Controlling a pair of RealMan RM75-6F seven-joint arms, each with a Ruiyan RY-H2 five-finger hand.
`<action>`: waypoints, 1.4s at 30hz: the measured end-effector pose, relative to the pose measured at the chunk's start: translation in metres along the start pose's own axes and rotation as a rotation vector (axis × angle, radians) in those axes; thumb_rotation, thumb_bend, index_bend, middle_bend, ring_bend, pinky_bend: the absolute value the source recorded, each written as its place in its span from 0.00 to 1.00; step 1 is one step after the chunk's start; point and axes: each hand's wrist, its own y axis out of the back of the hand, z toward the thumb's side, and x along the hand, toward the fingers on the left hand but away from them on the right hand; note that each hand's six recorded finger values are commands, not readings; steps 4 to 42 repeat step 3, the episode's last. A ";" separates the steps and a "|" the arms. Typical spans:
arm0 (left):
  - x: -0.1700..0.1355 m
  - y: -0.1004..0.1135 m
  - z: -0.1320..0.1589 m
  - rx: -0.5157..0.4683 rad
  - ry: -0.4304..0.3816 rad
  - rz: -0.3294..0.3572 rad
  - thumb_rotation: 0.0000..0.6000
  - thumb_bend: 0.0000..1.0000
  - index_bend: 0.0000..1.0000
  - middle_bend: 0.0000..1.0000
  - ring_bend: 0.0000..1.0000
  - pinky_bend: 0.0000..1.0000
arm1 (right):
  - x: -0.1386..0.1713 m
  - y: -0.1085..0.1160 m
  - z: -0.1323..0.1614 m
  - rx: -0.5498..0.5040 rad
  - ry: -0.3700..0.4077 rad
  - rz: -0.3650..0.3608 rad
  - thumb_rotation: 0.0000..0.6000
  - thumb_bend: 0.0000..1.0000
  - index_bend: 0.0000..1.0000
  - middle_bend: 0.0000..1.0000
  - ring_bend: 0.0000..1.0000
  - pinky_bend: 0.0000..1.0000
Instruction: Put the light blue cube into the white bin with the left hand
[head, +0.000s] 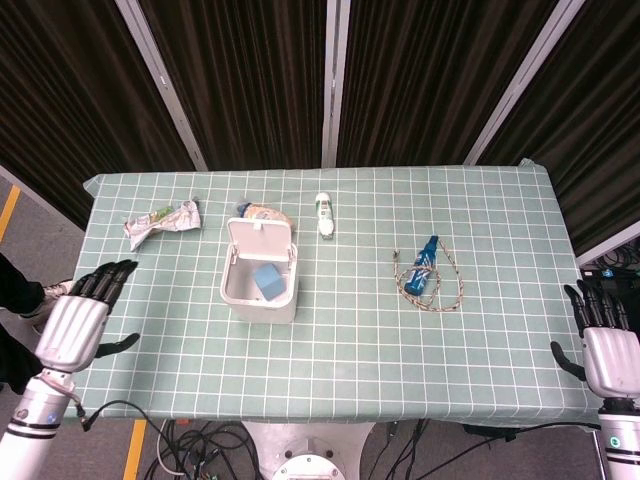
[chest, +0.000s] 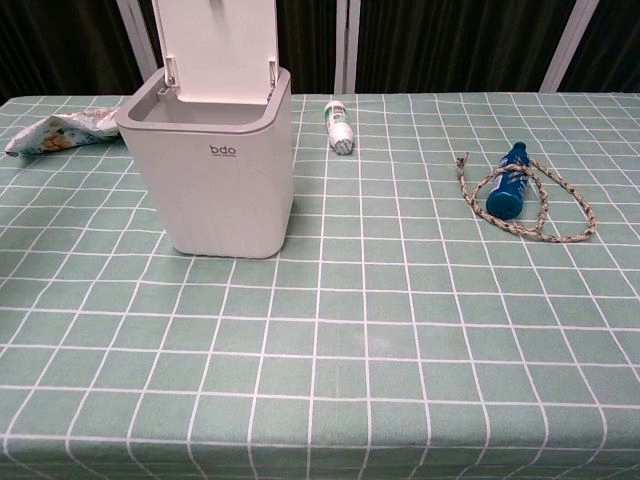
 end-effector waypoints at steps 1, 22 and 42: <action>-0.005 -0.003 -0.010 0.023 0.017 -0.003 1.00 0.07 0.07 0.11 0.08 0.22 | 0.001 0.000 0.001 0.000 0.002 0.000 1.00 0.22 0.00 0.00 0.00 0.00; -0.016 -0.009 -0.031 0.073 0.056 -0.006 1.00 0.07 0.07 0.11 0.08 0.21 | 0.003 -0.003 0.004 0.001 0.004 0.004 1.00 0.22 0.00 0.00 0.00 0.00; -0.016 -0.009 -0.031 0.073 0.056 -0.006 1.00 0.07 0.07 0.11 0.08 0.21 | 0.003 -0.003 0.004 0.001 0.004 0.004 1.00 0.22 0.00 0.00 0.00 0.00</action>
